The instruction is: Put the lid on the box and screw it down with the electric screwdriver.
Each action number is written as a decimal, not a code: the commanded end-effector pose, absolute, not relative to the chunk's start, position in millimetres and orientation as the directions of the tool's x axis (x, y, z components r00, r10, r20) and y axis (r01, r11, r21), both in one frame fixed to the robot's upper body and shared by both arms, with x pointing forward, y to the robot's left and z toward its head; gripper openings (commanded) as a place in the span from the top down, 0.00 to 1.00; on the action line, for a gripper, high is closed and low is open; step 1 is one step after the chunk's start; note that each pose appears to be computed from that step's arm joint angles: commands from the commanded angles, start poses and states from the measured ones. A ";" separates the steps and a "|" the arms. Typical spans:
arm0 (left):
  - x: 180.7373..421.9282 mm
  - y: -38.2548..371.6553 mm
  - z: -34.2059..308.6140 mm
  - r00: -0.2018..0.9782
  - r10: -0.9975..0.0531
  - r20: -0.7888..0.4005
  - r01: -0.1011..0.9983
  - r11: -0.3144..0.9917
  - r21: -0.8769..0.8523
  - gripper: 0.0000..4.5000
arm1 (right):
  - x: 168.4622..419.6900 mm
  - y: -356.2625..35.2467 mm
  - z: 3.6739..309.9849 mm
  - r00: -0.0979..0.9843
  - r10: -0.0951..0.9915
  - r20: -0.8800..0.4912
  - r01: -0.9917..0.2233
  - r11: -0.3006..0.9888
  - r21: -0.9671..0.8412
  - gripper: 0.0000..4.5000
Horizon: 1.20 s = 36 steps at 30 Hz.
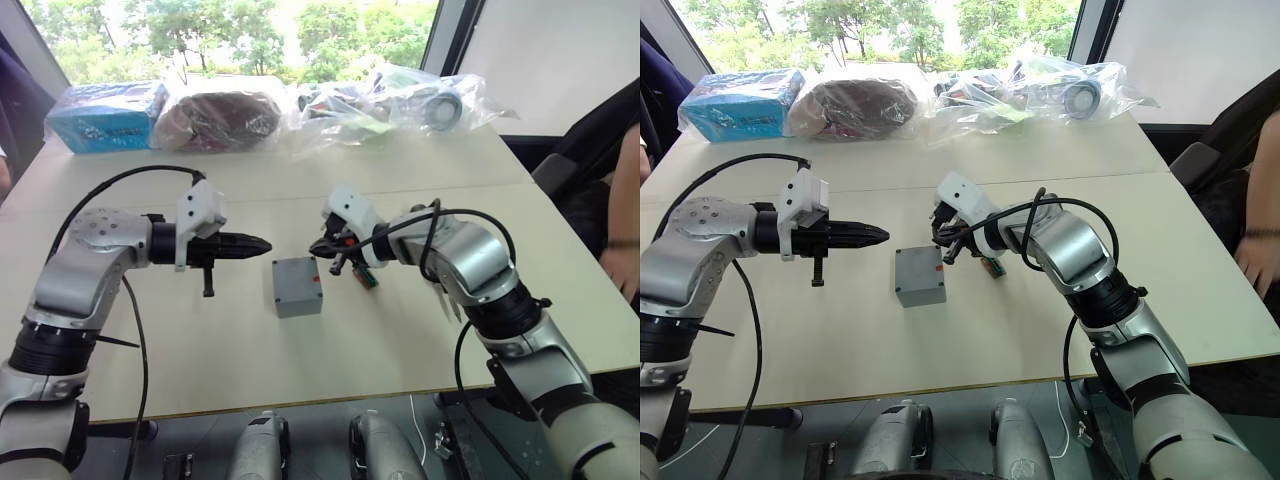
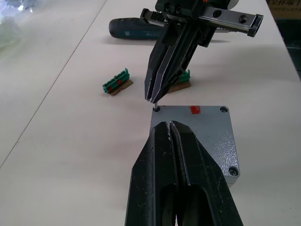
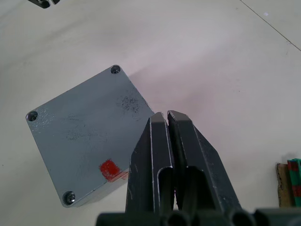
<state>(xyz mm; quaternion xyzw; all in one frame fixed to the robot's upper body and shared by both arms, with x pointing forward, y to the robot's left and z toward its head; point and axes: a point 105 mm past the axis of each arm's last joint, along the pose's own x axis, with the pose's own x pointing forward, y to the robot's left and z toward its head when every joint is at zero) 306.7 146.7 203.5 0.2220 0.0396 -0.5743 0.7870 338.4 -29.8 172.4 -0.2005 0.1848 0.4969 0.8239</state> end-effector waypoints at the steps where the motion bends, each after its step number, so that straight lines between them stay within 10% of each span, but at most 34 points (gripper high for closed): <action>1: 305.8 144.7 212.3 0.341 -0.890 -0.303 0.911 0.233 0.341 1.00 | 337.0 -23.4 184.0 0.440 0.761 -0.477 -0.897 0.401 -0.188 0.99; 19: 304.2 143.7 212.5 0.348 -0.889 -0.297 0.909 0.244 0.337 1.00 | 342.7 -20.1 167.2 0.416 0.752 -0.511 -0.907 0.382 -0.177 0.99; 32: 299.1 139.6 217.5 0.331 -0.903 -0.275 0.916 0.237 0.323 1.00 | 332.7 -34.1 197.8 0.440 0.763 -0.474 -0.898 0.379 -0.224 0.05; 36: 295.3 132.1 222.7 0.303 -0.917 -0.258 0.921 0.211 0.328 1.00 | 339.3 -69.4 215.2 0.536 0.681 -0.498 -0.842 0.469 -0.266 0.02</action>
